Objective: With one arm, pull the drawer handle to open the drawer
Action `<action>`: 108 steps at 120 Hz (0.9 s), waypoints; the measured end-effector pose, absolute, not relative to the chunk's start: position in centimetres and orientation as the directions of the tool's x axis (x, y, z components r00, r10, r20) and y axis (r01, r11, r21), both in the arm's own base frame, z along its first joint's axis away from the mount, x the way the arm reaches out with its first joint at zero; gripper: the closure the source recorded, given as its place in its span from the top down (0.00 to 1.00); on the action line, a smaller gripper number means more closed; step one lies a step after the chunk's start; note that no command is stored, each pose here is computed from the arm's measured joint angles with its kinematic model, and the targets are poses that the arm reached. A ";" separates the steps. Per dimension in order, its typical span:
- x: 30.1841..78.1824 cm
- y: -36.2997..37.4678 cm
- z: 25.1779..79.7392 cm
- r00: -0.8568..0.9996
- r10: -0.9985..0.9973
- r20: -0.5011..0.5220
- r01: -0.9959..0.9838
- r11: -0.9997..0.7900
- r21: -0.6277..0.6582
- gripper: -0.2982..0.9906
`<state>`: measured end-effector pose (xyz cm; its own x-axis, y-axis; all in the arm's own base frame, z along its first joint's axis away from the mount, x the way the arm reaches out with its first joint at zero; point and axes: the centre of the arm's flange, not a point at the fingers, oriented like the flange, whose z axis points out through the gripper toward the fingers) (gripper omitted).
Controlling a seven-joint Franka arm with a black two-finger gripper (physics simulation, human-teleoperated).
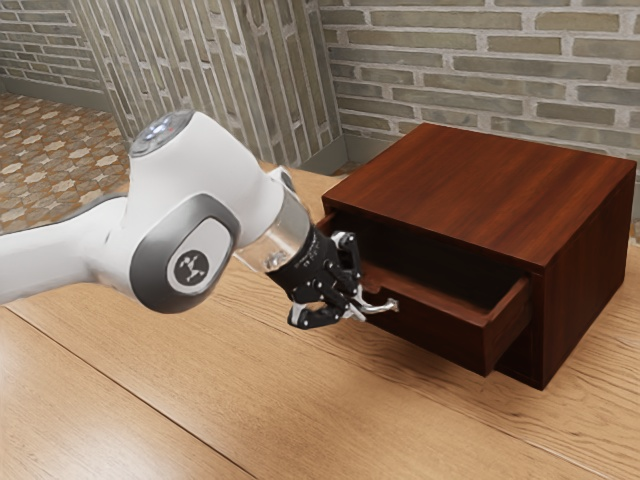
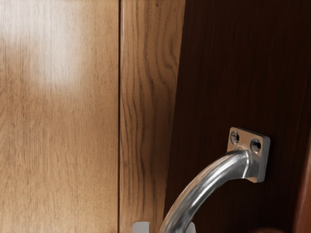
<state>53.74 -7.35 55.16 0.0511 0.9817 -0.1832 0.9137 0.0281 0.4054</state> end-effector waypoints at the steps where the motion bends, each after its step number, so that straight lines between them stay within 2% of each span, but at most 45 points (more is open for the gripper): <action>1: 53.7 -7.3 55.1 0.051 0.982 -0.183 0.914 0.028 0.405 0.16; 42: 49.3 -6.5 55.9 0.038 0.987 -0.158 0.901 0.035 0.432 0.18; 108: 45.3 -6.7 56.0 0.036 0.991 -0.131 0.891 0.028 0.453 0.18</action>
